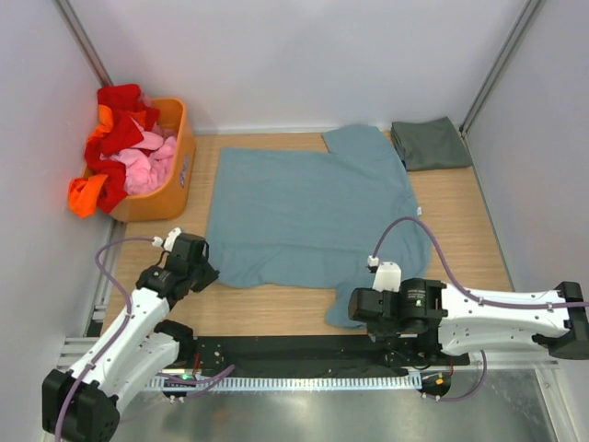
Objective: Fold and stack the t-shirts
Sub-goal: Fold the tshirt
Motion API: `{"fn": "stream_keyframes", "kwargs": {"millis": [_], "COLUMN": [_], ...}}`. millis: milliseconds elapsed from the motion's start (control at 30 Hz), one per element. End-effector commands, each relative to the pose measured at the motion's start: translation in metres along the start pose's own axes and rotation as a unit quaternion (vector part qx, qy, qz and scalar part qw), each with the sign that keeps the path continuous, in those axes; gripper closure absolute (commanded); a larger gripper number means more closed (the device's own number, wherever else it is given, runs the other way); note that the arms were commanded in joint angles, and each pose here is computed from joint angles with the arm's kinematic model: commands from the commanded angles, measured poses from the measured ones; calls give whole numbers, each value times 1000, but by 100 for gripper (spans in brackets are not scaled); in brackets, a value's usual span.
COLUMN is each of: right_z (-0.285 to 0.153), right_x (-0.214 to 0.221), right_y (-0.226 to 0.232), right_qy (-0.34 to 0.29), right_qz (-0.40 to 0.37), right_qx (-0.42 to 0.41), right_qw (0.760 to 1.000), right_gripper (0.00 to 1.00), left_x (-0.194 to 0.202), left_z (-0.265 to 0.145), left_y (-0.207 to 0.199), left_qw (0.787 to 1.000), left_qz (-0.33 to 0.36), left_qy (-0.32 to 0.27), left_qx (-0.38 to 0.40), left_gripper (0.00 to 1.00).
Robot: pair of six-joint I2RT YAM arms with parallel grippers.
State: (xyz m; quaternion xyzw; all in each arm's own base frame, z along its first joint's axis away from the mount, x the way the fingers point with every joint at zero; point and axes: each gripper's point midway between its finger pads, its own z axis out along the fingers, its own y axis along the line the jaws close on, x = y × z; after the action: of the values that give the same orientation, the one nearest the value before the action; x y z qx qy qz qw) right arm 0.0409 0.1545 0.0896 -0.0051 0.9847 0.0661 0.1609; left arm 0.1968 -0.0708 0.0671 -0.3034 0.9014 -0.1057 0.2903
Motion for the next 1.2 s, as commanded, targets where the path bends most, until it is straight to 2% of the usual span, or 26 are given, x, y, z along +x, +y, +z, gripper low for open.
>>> {"fn": "stream_keyframes", "kwargs": {"millis": [0,200,333,433,500,533,700,767,800,833,1033,1167], "right_z": [-22,-41,-78,-106,-117,-134,-158,-160,-158,-150,-110,-87], "right_x": [-12,-25,-70,-97,-116,-128,-167,-174,-188,-190,-219,-235], "right_y": [-24,-36,-14,4,2,9,7,5,4,0,-17,-16], "right_qy": [-37,-72,-157,-203,-245,-262,-325,-321,-325,-318,-270,-244], "right_qz": [37,76,95,79,59,61,65,43,70,35,38,20], "right_qx": [29,-4,-64,-76,-38,-51,-23,-10,-5,13,52,48], "right_qw": [998,995,981,973,967,962,943,946,943,948,961,968], "right_gripper": [99,99,99,99,99,99,99,99,99,99,99,99], "left_x": [4,0,-16,-28,-39,-46,-55,-57,-57,-58,-74,-80], "left_z": [-12,-26,-41,-51,-60,-66,-64,-61,-57,-56,-43,-30], "left_y": [-3,-6,-30,-27,-35,-43,-51,-53,-53,-54,-50,-48], "left_qw": [1000,999,999,999,997,997,995,995,995,995,994,995], "left_qz": [-17,-31,17,50,74,76,98,101,104,103,103,98], "left_qy": [14,5,1,2,-1,-7,-3,2,8,9,7,25], "left_qx": [6,15,47,10,8,15,7,7,2,2,-16,-19], "left_gripper": [100,100,100,100,100,100,100,100,100,100,100,100]}}
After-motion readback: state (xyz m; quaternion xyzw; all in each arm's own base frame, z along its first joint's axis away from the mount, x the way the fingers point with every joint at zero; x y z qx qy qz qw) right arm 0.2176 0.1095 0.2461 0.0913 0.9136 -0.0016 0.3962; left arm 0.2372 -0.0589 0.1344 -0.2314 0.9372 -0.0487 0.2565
